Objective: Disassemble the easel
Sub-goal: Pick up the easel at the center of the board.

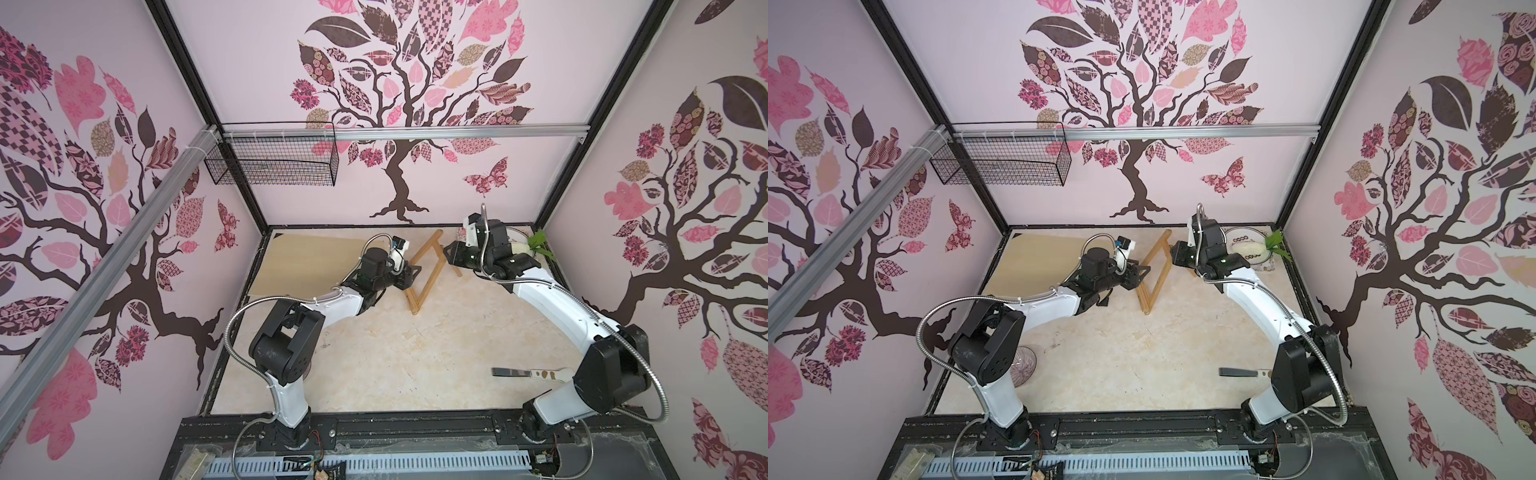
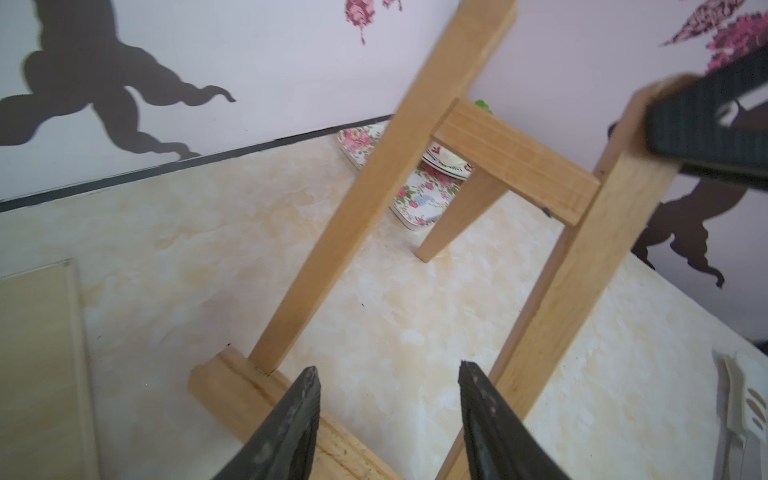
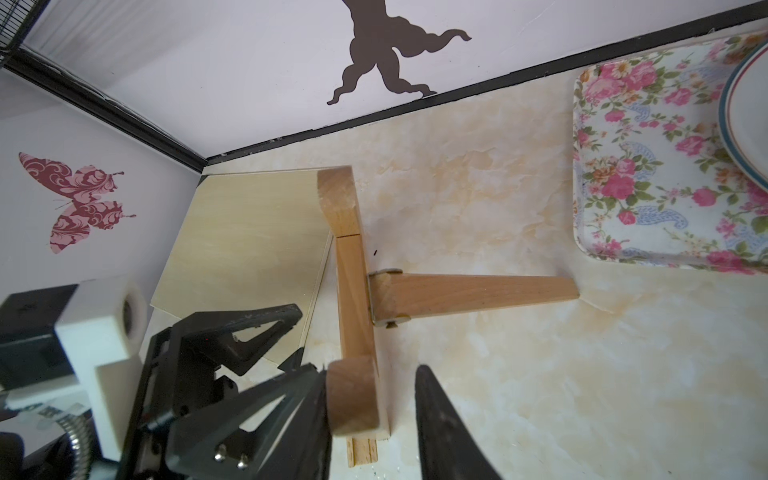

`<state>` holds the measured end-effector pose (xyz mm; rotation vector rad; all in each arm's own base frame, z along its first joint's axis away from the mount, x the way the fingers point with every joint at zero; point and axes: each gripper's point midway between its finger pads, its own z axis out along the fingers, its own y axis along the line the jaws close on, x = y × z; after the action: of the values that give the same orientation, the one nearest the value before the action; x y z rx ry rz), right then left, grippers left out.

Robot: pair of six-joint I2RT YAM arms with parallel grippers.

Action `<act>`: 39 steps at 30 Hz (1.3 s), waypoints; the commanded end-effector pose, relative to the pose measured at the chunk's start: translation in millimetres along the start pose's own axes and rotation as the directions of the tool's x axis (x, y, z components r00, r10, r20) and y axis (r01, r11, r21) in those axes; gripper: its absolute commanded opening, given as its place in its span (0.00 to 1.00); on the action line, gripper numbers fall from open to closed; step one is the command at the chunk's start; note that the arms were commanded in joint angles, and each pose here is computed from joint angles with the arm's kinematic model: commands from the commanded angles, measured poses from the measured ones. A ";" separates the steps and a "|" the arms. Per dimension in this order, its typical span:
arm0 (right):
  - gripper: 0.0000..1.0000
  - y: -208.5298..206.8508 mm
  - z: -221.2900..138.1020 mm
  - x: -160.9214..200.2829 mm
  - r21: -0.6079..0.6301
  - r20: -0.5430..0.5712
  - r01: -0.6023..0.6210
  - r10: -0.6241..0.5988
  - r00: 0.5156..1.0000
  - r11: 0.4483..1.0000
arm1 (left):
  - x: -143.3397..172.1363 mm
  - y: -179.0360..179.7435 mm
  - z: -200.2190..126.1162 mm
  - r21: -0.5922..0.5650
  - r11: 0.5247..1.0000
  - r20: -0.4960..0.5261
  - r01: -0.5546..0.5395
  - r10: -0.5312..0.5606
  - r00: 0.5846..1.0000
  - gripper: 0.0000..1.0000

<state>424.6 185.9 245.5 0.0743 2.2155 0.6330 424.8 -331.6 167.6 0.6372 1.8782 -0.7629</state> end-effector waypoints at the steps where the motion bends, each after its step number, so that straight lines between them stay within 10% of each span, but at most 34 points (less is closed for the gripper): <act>1: 0.35 4.3 -4.1 -6.7 0.002 0.010 0.004 -0.004 1.000 1.000 | -10.9 -27.6 15.6 0.090 0.988 0.021 -0.126 0.124 0.992 0.56; 21: 0.39 0.7 -11.9 0.1 0.006 0.014 0.016 -0.016 1.000 1.000 | -11.7 -84.3 38.9 0.193 0.967 0.086 -0.168 0.154 0.984 0.56; 28: 0.36 5.1 -16.4 0.1 -0.019 0.016 0.006 -0.005 1.000 1.000 | -4.4 -69.0 55.8 0.070 0.989 0.065 -0.133 0.128 0.990 0.54; 39: 0.45 9.1 -39.7 -7.6 -0.032 0.077 0.007 -0.005 0.997 0.999 | -14.0 -66.1 44.3 0.031 0.985 0.083 -0.171 0.168 0.982 0.06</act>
<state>407.6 177.5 248.7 0.0819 2.2024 0.6273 408.8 -414.2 162.0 0.7780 1.7699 -0.7267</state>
